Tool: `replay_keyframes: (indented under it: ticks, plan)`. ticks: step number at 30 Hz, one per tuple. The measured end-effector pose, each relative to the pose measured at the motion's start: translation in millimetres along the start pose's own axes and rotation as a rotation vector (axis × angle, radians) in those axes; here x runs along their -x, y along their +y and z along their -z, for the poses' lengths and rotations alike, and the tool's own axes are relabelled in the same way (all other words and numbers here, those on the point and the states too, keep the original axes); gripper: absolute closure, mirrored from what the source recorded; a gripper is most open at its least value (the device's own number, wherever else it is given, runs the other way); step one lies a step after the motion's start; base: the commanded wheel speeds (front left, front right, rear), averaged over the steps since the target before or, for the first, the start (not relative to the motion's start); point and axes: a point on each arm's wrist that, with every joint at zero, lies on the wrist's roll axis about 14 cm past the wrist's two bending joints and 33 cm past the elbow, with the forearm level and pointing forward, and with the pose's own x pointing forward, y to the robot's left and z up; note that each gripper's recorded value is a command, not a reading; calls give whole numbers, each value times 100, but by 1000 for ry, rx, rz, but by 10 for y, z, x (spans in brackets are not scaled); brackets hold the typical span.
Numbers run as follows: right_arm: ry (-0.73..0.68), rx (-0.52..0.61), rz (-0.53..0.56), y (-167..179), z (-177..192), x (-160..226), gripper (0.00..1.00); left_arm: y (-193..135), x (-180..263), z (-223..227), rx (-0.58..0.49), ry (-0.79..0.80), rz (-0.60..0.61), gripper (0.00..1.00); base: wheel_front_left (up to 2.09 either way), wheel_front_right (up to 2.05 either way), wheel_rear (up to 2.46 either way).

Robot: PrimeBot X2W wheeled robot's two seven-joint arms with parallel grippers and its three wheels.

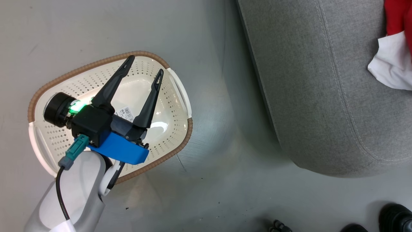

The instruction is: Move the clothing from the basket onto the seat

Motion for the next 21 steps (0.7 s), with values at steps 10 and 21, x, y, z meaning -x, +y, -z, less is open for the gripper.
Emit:
replay_keyframes:
  ticks: [10, 21]
  plan:
    - [2, -4, 6, -45, -18, 20, 0, -21, -9, -77, -1, -12, -3, 0, 0, 0, 0]
    - [-9, 4, -17, -93, -182, 165, 0, -152, 48, -339, 4, -48, -24, 0, 0, 0, 0]
